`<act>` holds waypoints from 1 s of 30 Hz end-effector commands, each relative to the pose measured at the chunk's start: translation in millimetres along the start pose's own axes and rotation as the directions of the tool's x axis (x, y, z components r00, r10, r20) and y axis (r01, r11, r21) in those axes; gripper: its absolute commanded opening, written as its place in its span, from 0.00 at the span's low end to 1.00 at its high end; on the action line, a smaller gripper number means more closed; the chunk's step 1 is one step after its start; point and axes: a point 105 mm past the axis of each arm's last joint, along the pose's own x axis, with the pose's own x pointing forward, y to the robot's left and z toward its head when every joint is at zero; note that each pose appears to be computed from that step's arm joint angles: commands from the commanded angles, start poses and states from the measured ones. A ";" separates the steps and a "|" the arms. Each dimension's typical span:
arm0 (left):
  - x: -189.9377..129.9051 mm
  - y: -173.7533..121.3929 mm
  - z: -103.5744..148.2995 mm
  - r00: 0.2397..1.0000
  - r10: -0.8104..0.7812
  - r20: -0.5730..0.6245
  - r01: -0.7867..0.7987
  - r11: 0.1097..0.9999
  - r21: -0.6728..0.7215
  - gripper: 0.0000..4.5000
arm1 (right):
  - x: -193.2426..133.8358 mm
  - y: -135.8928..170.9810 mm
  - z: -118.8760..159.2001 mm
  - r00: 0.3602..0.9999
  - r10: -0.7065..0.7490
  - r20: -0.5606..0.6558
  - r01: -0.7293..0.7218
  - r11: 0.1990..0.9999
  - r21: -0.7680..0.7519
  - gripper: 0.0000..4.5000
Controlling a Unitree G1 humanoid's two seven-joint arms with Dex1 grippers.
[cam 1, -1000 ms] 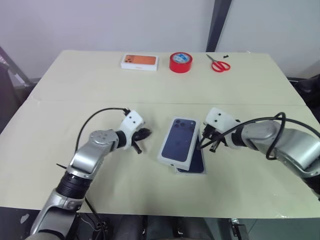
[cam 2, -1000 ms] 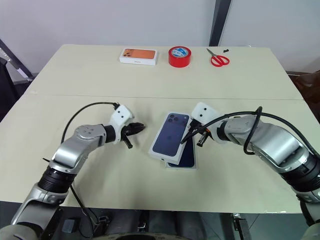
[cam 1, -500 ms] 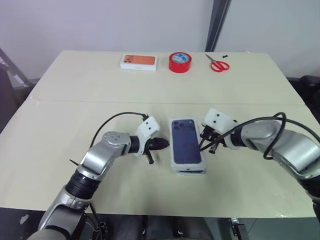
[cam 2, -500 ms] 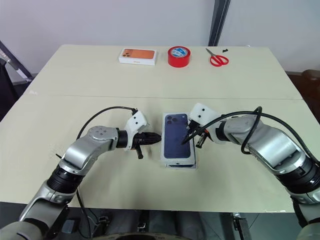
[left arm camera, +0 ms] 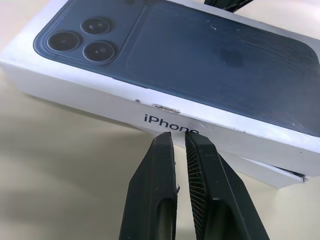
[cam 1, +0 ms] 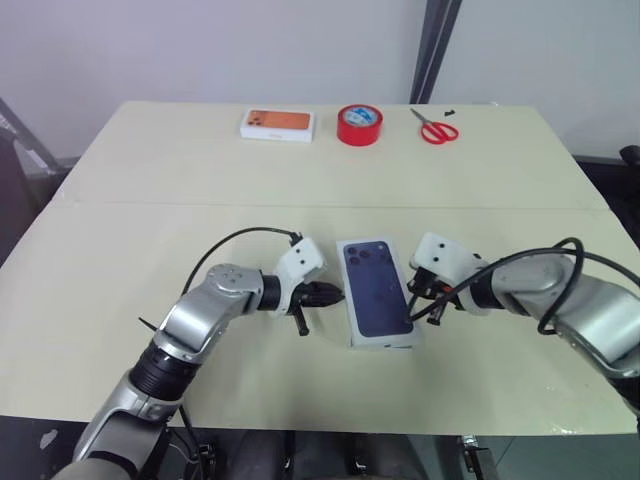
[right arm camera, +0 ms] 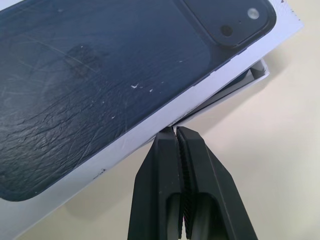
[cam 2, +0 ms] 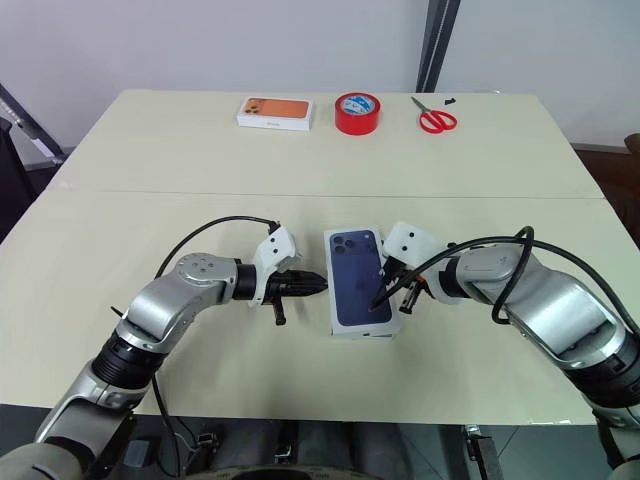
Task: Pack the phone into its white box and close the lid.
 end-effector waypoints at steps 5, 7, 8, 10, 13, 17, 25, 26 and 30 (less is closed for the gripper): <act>4.7 -4.8 15.1 0.999 -0.021 0.042 0.018 0.998 0.059 0.10 | -6.6 15.1 10.1 0.998 0.050 0.033 -0.048 0.997 -0.058 0.02; 5.0 -4.8 15.7 0.999 -0.022 0.044 0.019 0.998 0.059 0.10 | -6.9 16.6 10.3 0.998 0.055 0.033 -0.053 0.997 -0.059 0.02; 5.1 -4.9 15.8 0.999 -0.022 0.045 0.020 0.998 0.059 0.10 | -6.9 16.9 10.3 0.998 0.055 0.033 -0.053 0.997 -0.059 0.02; 5.5 -6.0 15.7 0.999 -0.026 0.044 0.024 0.998 0.060 0.10 | -6.9 17.1 10.2 0.998 0.055 0.032 -0.053 0.997 -0.058 0.02; 6.3 -6.6 14.6 0.999 -0.029 0.042 0.027 0.998 0.059 0.10 | -6.6 16.5 9.7 0.998 0.051 0.031 -0.050 0.997 -0.054 0.02; 7.3 -6.5 13.1 0.999 -0.028 0.038 0.025 0.998 0.058 0.10 | -5.4 15.0 7.3 0.999 0.043 0.025 -0.042 0.998 -0.045 0.02; 10.9 -8.0 15.0 0.999 -0.032 0.042 0.030 0.998 0.064 0.10 | -3.2 13.3 0.8 0.999 0.031 0.011 -0.030 0.999 -0.023 0.02; 11.1 -7.9 14.6 0.999 -0.032 0.041 0.029 0.998 0.064 0.10 | -3.2 13.5 0.3 0.999 0.030 0.010 -0.030 0.999 -0.022 0.02; 11.8 -9.5 14.4 0.998 -0.037 0.042 0.034 0.997 0.066 0.10 | -2.6 12.8 -2.2 1.000 0.024 0.006 -0.024 1.000 -0.014 0.02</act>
